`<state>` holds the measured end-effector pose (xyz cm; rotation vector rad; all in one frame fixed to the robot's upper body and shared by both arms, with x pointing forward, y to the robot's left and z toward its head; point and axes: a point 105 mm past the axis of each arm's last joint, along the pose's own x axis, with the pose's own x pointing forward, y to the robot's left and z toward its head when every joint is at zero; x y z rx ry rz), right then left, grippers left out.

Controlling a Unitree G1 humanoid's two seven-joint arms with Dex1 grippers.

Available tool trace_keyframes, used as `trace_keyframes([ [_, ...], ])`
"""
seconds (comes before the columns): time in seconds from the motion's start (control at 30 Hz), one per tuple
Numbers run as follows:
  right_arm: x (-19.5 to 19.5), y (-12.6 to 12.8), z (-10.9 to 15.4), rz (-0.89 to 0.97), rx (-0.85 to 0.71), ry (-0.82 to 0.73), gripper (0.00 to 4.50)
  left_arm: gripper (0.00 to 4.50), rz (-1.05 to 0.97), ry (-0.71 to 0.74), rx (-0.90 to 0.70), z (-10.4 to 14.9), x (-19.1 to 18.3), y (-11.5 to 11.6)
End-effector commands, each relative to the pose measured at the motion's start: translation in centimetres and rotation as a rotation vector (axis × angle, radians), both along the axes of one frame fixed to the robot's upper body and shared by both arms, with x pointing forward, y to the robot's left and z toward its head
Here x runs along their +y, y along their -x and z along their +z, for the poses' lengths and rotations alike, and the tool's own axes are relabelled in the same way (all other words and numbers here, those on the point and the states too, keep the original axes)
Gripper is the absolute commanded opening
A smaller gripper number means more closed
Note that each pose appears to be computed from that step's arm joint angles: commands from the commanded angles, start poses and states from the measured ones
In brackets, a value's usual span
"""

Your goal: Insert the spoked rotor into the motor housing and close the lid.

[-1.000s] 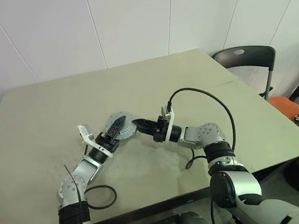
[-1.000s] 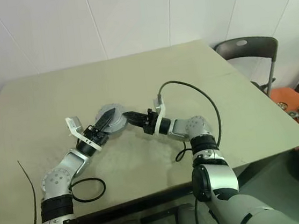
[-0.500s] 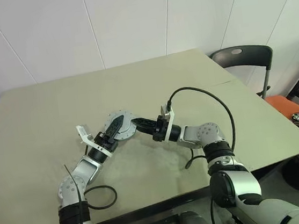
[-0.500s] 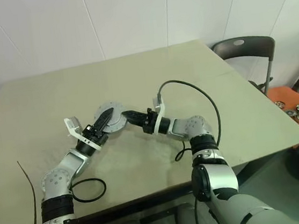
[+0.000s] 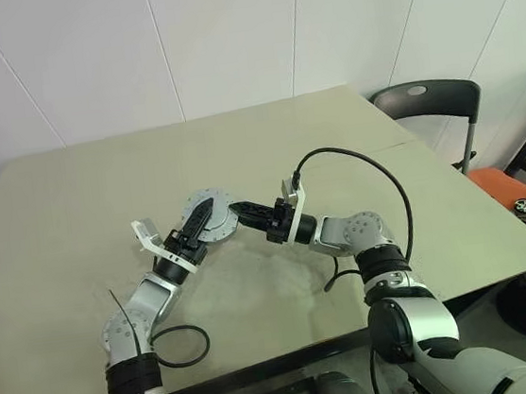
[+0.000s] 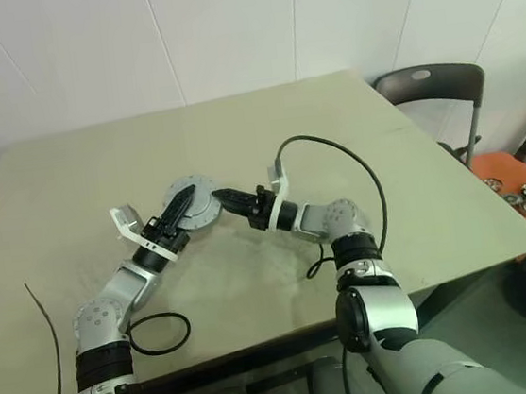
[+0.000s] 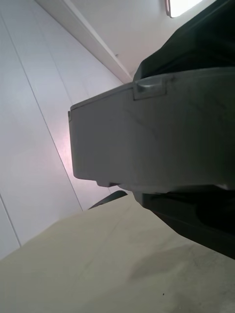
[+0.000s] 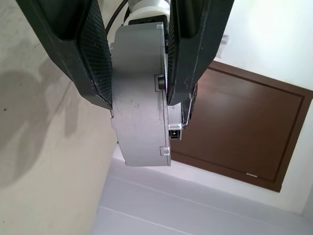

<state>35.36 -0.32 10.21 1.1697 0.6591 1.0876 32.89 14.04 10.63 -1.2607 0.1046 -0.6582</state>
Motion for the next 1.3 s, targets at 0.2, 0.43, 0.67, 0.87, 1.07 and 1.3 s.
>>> trace_keyframes([
  [0.2, -0.7, -0.6, -0.9, -0.040, -0.038, 0.110, 1.46, 2.23, -0.033, -0.006, -0.161, 4.1, -0.8, 0.0],
  [0.43, -0.6, -0.4, -1.0, -0.025, -0.024, 0.104, 3.25, 2.23, -0.030, -0.010, -0.155, 4.0, -0.8, -0.2],
  [0.67, -1.2, -0.9, -0.7, -0.045, -0.013, 0.099, 3.57, 2.23, -0.025, -0.015, -0.157, 4.0, -0.8, -0.3],
  [0.87, -3.3, -2.1, 1.6, -0.104, -0.057, 0.020, 3.57, 2.23, -0.001, -0.023, -0.165, 4.1, -0.1, -0.5],
  [1.07, -4.4, -2.5, 3.8, -0.113, -0.124, -0.031, 3.57, 2.23, 0.011, -0.027, -0.170, 4.1, 0.3, -0.7],
  [1.3, -7.1, -3.3, 4.4, -0.189, -0.184, 0.040, 3.57, 2.23, 0.064, -0.048, -0.186, 4.5, 1.6, -0.7],
])
